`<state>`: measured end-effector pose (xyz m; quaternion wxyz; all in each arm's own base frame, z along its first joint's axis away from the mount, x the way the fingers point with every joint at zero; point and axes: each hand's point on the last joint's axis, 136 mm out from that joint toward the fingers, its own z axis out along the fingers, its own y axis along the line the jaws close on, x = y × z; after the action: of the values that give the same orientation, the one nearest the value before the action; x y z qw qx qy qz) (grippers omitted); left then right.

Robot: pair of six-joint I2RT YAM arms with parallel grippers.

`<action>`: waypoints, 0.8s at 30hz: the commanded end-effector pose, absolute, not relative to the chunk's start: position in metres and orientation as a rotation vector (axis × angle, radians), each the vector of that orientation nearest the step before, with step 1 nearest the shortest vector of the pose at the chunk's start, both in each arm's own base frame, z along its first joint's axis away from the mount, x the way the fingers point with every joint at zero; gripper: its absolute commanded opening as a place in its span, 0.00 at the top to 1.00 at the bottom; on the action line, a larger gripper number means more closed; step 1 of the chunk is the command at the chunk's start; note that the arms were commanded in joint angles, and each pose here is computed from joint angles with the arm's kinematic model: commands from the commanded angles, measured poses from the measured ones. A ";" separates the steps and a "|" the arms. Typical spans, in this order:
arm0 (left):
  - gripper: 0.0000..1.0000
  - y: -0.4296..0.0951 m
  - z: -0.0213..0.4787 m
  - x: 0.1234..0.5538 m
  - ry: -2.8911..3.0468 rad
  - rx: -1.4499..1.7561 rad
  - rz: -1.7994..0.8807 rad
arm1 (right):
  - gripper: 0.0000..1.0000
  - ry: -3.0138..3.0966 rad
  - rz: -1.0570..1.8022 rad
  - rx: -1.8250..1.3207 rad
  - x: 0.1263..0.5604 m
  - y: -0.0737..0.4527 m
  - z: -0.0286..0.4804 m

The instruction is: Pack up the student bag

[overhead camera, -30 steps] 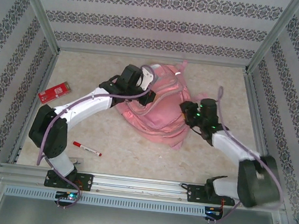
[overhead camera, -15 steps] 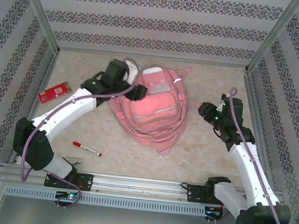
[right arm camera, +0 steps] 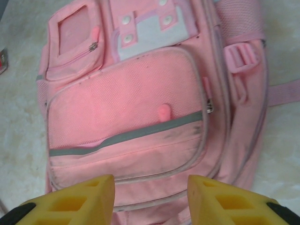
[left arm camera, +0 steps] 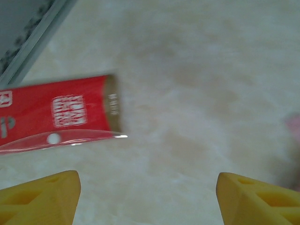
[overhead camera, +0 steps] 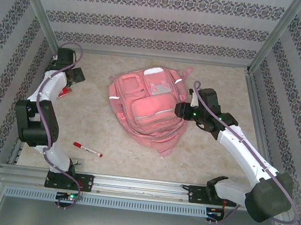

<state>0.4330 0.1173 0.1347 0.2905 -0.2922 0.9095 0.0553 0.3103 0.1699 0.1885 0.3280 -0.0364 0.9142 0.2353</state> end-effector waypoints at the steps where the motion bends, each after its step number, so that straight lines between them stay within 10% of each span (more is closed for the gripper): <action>1: 0.23 0.135 0.126 0.442 2.363 -0.835 0.206 | 0.55 2.411 0.665 -0.129 0.304 0.182 0.181; 12: 0.16 0.194 0.050 0.451 2.518 -1.016 0.306 | 0.55 2.427 0.662 -0.200 0.286 0.204 0.177; 24: 0.25 0.124 -0.013 0.413 2.705 -1.194 -0.099 | 0.56 2.430 0.675 -0.273 0.292 0.237 0.182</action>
<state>0.4609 0.1782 0.0266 0.2031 -0.3693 0.9057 0.0460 0.2842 0.2252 0.1646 0.2780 -0.0995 0.9233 0.2456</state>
